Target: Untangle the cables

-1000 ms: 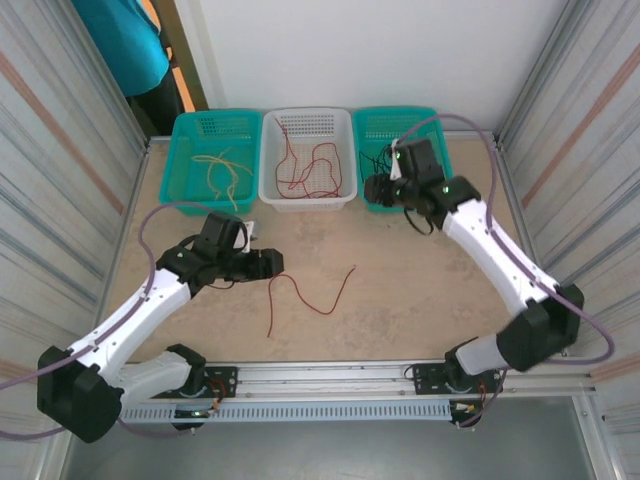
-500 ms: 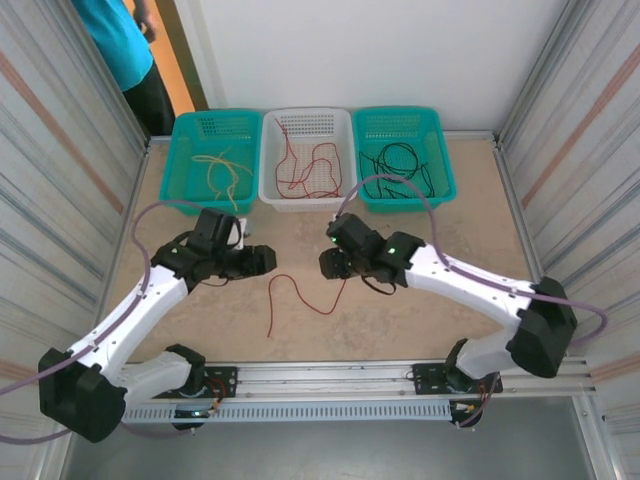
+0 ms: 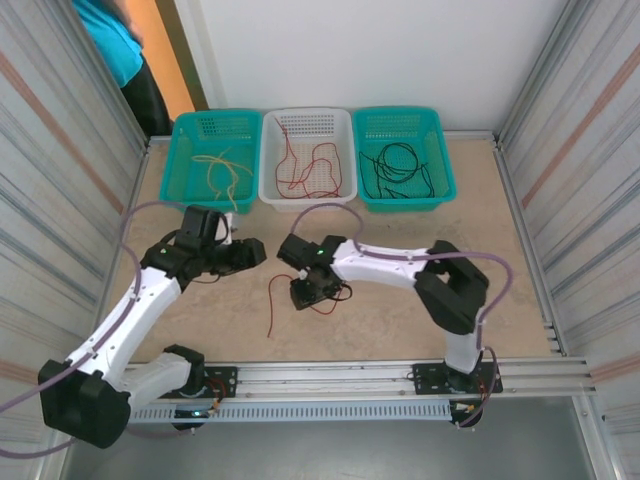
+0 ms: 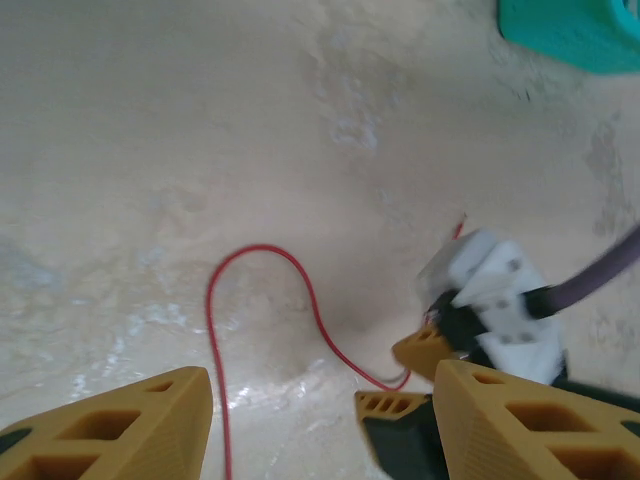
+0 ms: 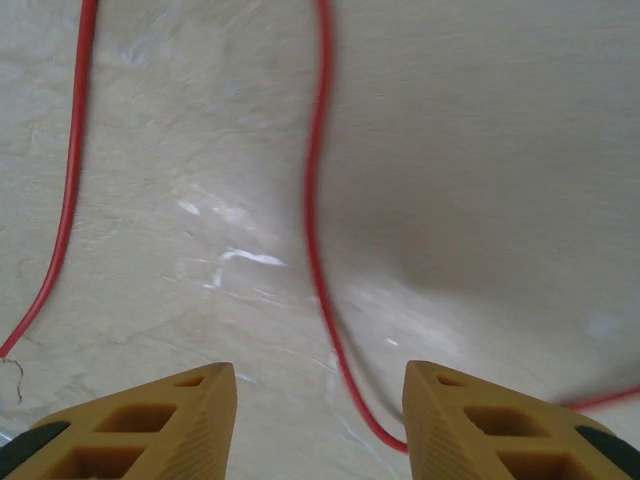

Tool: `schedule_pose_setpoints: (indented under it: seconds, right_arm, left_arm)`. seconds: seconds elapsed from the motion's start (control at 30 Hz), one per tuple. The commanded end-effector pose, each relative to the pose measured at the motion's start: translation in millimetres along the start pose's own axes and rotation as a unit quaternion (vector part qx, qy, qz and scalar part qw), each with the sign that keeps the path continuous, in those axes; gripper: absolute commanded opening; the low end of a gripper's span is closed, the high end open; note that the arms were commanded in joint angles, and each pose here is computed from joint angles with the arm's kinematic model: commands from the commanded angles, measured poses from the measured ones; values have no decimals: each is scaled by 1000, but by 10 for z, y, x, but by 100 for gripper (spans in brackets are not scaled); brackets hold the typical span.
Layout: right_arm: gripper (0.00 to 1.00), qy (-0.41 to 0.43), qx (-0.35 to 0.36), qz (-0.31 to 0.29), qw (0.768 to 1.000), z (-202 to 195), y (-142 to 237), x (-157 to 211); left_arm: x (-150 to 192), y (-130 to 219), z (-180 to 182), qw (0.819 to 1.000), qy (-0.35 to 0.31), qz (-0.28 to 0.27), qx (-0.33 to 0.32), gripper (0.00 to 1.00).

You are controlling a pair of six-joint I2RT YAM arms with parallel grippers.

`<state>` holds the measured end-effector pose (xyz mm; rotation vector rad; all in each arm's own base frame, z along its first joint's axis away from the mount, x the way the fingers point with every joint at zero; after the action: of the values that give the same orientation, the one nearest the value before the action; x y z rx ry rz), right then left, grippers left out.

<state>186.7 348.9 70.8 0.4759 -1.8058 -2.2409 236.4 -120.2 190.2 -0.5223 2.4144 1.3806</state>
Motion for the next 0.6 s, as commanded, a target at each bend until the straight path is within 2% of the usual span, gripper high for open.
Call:
schedule_pose_setpoints:
  seconds: [0.0, 0.07, 0.1, 0.2, 0.23, 0.37, 0.47, 0.53, 0.57]
  right_arm:
    - [43, 16, 30, 83, 996, -49, -206, 190]
    - [41, 10, 37, 96, 995, -56, -297, 189]
    - [34, 7, 46, 103, 994, -79, -342, 189]
    - [1, 0, 78, 89, 993, -154, -302, 101]
    - [0, 5, 77, 64, 995, -138, -175, 29]
    - [0, 19, 12, -98, 995, 11, 843, -489]
    - [0, 0, -37, -232, 972, -98, 1870, -1074]
    - [0, -22, -58, -307, 950, -291, 2416, -1510]
    - [0, -33, -62, -325, 943, -401, 2526, -1694]
  left_arm:
    - [15, 110, 171, 999, 41, -12, -3, 60]
    - [-2, 152, 232, 998, 57, -21, 4, 60]
    - [-7, 167, 254, 998, 62, -24, 6, 60]
    - [0, 185, 280, 998, 62, -29, 6, 60]
    - [-1, 187, 281, 998, 59, -31, 6, 60]
    - [-70, 213, 279, 998, 50, -41, -1, 62]
    - [-257, 295, 254, 997, 29, -74, -14, 65]
    - [-453, 407, 226, 993, 10, -112, -30, 68]
    - [-538, 457, 224, 991, 3, -130, -40, 70]
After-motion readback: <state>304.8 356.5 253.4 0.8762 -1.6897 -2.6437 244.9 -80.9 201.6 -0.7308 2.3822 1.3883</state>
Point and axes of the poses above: each hand's point on the last joint's axis, 136 mm out from that joint toward the fingers, its own y axis back along the fingers, its own z axis along the line the jaws close on, x = y × z, the point moved 3 cm from there along y, back along the fingers, and after that the axes turned 6 degrees about -y, right-handed, at the moved point
